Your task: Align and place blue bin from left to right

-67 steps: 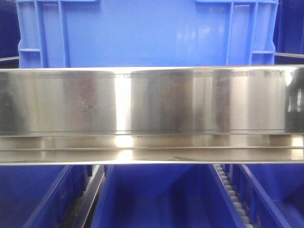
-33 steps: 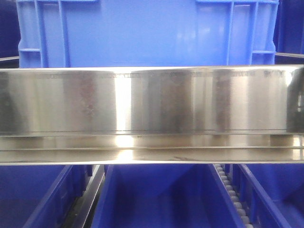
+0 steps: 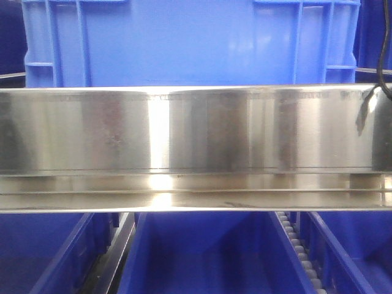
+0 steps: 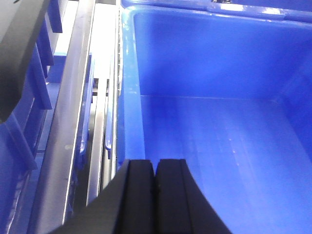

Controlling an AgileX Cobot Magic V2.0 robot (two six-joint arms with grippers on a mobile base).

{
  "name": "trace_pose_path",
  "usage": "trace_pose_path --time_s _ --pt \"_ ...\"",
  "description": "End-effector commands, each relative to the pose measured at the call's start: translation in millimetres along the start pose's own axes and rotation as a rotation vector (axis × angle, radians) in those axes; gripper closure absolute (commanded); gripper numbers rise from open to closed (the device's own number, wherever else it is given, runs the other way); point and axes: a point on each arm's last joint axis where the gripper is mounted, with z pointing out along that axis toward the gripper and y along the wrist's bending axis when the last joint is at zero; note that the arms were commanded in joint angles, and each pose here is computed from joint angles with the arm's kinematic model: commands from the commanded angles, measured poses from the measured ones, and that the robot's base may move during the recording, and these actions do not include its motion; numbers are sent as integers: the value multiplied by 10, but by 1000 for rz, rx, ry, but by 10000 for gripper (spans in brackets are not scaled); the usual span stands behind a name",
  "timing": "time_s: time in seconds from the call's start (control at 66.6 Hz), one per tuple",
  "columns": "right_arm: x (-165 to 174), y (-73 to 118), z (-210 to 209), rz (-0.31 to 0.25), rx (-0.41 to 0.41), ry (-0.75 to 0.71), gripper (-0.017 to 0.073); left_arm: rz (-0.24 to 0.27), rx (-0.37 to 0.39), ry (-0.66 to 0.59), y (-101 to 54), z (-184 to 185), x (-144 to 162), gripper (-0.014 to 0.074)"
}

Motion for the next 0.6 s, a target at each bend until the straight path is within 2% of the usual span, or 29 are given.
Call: trace_pose_path --time_s 0.0,0.12,0.24,0.585 --pt "-40 -37 -48 3 6 -20 286 -2 8 -17 -18 -59 -28 704" --pt "-49 -34 -48 -5 3 -30 288 -2 8 -17 -18 -59 -28 704" --pt "-65 -29 -49 -50 -2 -48 305 -2 8 -17 -18 -59 -28 704" --pt "-30 12 101 -47 -29 -18 305 -2 7 -15 -18 -59 -26 704"
